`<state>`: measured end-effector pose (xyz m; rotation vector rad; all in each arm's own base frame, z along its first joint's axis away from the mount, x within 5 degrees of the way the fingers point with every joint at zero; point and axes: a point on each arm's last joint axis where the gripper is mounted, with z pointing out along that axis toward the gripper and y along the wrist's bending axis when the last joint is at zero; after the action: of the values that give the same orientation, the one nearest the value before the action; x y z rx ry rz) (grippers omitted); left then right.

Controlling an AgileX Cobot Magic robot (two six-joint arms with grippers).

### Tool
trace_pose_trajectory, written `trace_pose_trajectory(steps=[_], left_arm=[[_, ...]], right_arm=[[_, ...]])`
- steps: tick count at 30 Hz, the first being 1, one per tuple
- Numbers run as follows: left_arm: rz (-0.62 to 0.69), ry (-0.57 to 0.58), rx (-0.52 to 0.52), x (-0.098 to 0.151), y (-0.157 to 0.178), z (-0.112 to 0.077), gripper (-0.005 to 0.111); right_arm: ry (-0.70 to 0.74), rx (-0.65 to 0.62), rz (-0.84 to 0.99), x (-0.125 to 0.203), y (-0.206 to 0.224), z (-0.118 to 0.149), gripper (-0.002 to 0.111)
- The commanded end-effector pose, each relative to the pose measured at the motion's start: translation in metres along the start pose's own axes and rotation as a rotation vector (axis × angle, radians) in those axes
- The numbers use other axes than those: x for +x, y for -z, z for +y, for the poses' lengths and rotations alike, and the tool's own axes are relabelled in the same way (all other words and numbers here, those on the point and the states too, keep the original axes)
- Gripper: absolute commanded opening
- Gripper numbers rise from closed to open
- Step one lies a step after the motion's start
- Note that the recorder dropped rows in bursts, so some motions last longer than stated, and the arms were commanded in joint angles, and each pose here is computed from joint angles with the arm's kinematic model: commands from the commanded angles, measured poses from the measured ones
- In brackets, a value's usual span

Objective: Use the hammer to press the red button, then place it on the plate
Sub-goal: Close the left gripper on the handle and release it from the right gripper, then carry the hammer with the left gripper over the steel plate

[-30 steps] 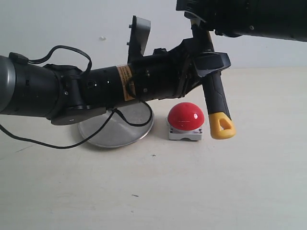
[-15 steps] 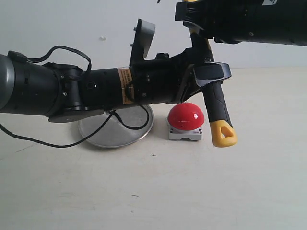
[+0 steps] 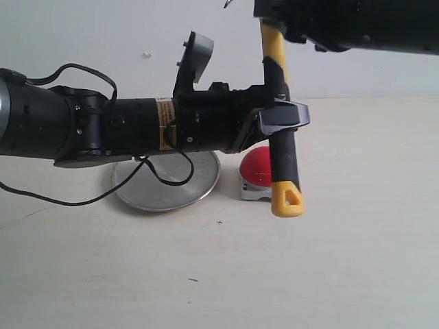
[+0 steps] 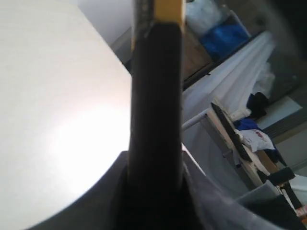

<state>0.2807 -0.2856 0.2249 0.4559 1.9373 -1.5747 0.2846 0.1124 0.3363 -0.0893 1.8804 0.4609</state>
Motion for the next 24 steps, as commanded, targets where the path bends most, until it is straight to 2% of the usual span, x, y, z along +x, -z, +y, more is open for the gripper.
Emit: trace_pose_trajectory(steps=[1,7,10,11,12,13,17,24], left_arm=[[-0.038,-0.005,-0.003,-0.01,0.008,0.002,0.0],[-0.027,-0.055,-0.054,-0.019,0.019,0.01,0.0],[-0.005,-0.114,-0.145,-0.023,0.025,0.013,0.0],[0.0,-0.134,-0.179,-0.024,0.027,0.013,0.0],[0.003,-0.172,-0.25,-0.027,0.032,0.013,0.0],[0.003,-0.194,-0.275,-0.029,0.034,0.011,0.0],[-0.007,-0.238,-0.278,-0.035,0.039,-0.001,0.0],[0.021,-0.284,-0.295,-0.033,0.041,-0.002,0.0]], right_arm=[[0.025,-0.016,-0.038,-0.013,0.015,0.004,0.049],[0.067,-0.03,0.025,-0.013,0.04,0.007,0.049],[0.089,-0.029,-0.025,-0.01,0.056,0.005,0.046],[0.107,-0.027,-0.049,-0.009,0.062,0.004,0.043],[0.149,-0.024,-0.092,-0.002,0.076,0.001,0.035],[0.175,-0.023,-0.123,0.005,0.088,-0.001,0.027],[0.241,-0.02,-0.283,0.037,0.13,-0.013,0.0],[0.26,-0.032,-0.443,0.081,0.183,-0.026,0.0]])
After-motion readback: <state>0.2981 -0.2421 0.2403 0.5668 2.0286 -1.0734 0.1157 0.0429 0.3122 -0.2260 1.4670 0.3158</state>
